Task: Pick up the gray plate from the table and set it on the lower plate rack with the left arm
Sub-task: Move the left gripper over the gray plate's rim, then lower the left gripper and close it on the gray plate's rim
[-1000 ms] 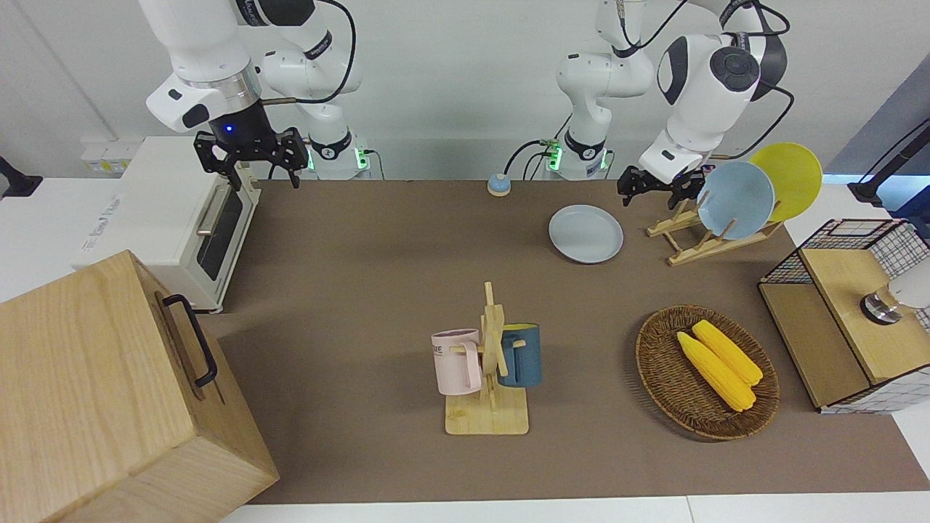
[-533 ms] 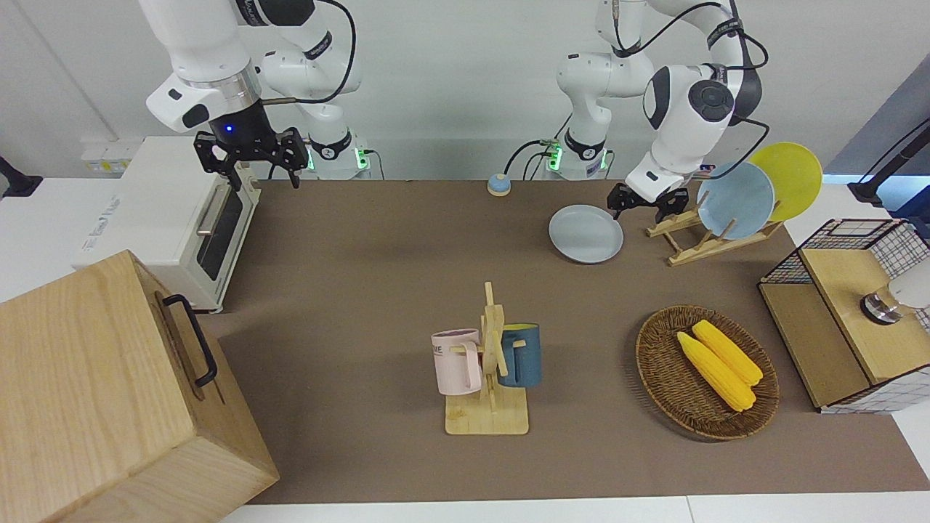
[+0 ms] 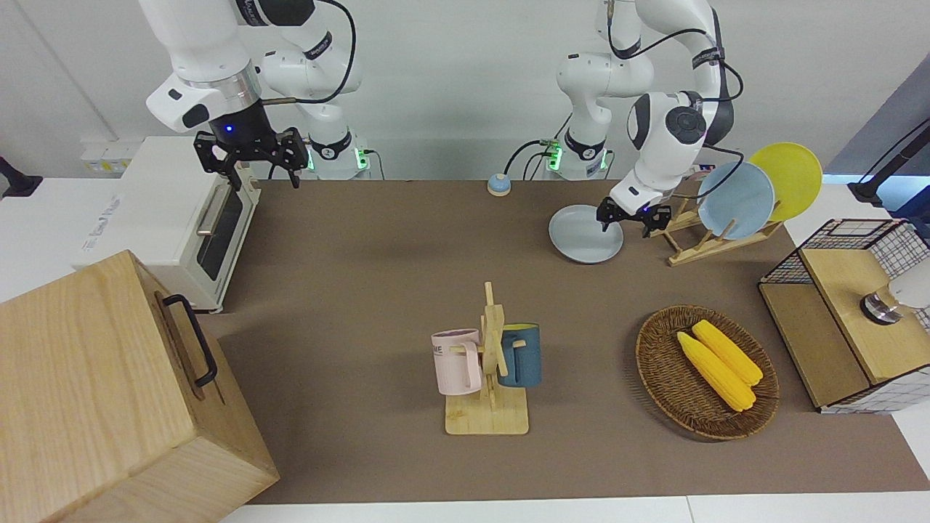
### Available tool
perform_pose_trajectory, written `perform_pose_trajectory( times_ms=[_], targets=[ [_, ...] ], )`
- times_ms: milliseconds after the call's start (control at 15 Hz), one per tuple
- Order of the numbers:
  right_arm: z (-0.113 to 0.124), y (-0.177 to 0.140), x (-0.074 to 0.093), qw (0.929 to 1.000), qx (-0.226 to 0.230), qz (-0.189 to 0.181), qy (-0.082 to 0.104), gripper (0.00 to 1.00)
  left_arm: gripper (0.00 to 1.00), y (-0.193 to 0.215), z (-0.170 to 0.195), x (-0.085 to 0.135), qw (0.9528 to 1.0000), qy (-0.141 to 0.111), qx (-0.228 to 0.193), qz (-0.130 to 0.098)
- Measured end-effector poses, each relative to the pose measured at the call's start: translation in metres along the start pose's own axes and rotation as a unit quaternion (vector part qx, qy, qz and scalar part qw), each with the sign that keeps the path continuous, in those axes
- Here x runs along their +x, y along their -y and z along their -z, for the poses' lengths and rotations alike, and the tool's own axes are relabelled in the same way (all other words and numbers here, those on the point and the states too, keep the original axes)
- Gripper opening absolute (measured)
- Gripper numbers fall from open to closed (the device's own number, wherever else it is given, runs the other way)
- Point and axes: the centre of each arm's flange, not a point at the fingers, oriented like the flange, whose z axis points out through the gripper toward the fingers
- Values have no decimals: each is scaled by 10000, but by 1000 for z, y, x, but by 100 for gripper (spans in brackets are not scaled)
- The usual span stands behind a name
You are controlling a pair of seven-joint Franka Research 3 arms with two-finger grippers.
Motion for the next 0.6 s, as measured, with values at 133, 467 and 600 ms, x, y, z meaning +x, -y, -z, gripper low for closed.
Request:
perform_pose_trajectory(
  times_ms=[133,467,600],
  targets=[
    [0,0,0,10000,0,0,0,99,100,-1,-9,-3,10000,-10,0,-8],
    [0,0,0,10000,0,0,0,99,100,-2,-31,-4,10000,-86,15,-36],
    [0,0,0,10000,0,0,0,99,100,-2,-42,-5,9999,-94,18,-47]
  ],
)
